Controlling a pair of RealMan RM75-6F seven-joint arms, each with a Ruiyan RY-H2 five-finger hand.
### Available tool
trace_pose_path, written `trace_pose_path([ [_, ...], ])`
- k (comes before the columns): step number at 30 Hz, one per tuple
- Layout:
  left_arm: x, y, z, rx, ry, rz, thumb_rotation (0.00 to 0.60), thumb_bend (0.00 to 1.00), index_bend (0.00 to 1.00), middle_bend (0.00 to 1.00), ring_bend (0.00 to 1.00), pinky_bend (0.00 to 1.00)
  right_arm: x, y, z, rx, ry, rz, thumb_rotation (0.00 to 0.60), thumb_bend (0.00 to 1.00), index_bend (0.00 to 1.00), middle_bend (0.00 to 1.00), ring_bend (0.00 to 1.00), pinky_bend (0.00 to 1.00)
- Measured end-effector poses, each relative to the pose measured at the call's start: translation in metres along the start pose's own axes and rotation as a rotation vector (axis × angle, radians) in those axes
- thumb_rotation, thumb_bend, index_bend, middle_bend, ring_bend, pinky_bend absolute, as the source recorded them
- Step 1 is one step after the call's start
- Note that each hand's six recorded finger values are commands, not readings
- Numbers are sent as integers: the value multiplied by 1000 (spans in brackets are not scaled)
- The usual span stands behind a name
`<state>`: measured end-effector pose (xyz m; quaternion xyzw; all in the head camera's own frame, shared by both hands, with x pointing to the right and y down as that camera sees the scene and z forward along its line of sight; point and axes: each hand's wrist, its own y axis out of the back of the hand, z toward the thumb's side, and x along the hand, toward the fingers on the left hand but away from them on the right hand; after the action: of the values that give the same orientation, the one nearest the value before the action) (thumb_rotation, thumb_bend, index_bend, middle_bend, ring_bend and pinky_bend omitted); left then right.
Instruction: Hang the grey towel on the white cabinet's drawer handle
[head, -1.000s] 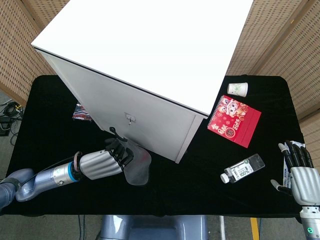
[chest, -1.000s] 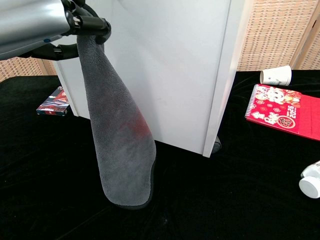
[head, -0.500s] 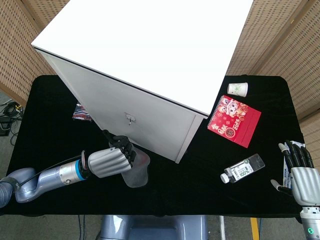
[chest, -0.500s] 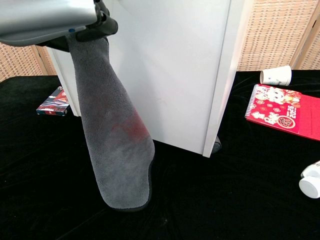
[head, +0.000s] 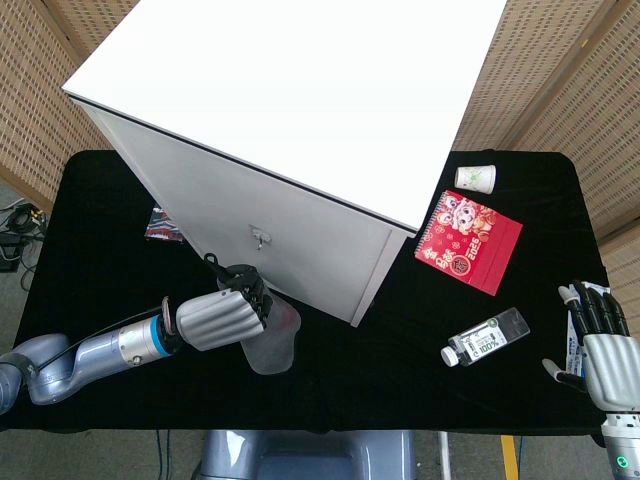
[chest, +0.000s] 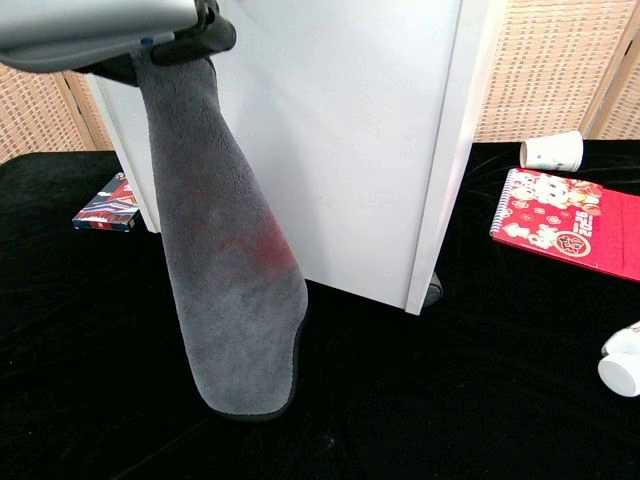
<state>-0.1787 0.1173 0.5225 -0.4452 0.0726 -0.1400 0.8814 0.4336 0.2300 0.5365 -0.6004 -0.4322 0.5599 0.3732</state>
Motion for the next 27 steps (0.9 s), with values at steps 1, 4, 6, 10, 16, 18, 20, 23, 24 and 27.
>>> trace_pose_path([
  [1, 1, 1, -1, 3, 2, 2, 600, 297, 812, 853, 733, 632, 0, 0, 0, 0, 1, 1, 600, 86, 0, 0, 0, 0],
  [4, 4, 3, -3, 3, 7, 5, 600, 296, 811, 853, 732, 632, 0, -1, 1, 1, 3, 1, 600, 86, 0, 0, 0, 0],
  [6, 6, 4, -4, 2, 9, 8, 600, 295, 811, 853, 732, 632, 0, -1, 1, 1, 4, 1, 600, 86, 0, 0, 0, 0],
  [10, 10, 5, -2, 4, 4, 11, 600, 293, 810, 853, 731, 630, 0, -1, 1, 0, 4, 2, 600, 86, 0, 0, 0, 0],
  [16, 19, 4, 1, 8, 2, 15, 600, 291, 809, 853, 731, 629, 0, 0, 0, -4, 4, 0, 600, 86, 0, 0, 0, 0],
  [18, 24, 4, 1, 10, 6, 19, 600, 290, 809, 853, 731, 629, 0, 0, 0, -5, 3, 0, 600, 86, 0, 0, 0, 0],
  [20, 28, 4, 0, 12, 9, 23, 600, 286, 808, 853, 731, 629, 0, 0, 0, -7, 3, 1, 600, 86, 0, 0, 0, 0],
  [23, 38, 4, -1, 16, 15, 32, 600, 282, 806, 853, 731, 628, 0, 1, -1, -13, 3, 0, 600, 86, 0, 0, 0, 0],
  [24, 41, 5, 0, 19, 12, 34, 600, 281, 806, 853, 730, 628, 0, 1, -1, -15, 2, 0, 600, 86, 0, 0, 0, 0],
  [27, 48, 6, 3, 23, 6, 38, 600, 271, 804, 853, 730, 626, 0, 2, -1, -19, 3, -1, 600, 85, 0, 0, 0, 0],
])
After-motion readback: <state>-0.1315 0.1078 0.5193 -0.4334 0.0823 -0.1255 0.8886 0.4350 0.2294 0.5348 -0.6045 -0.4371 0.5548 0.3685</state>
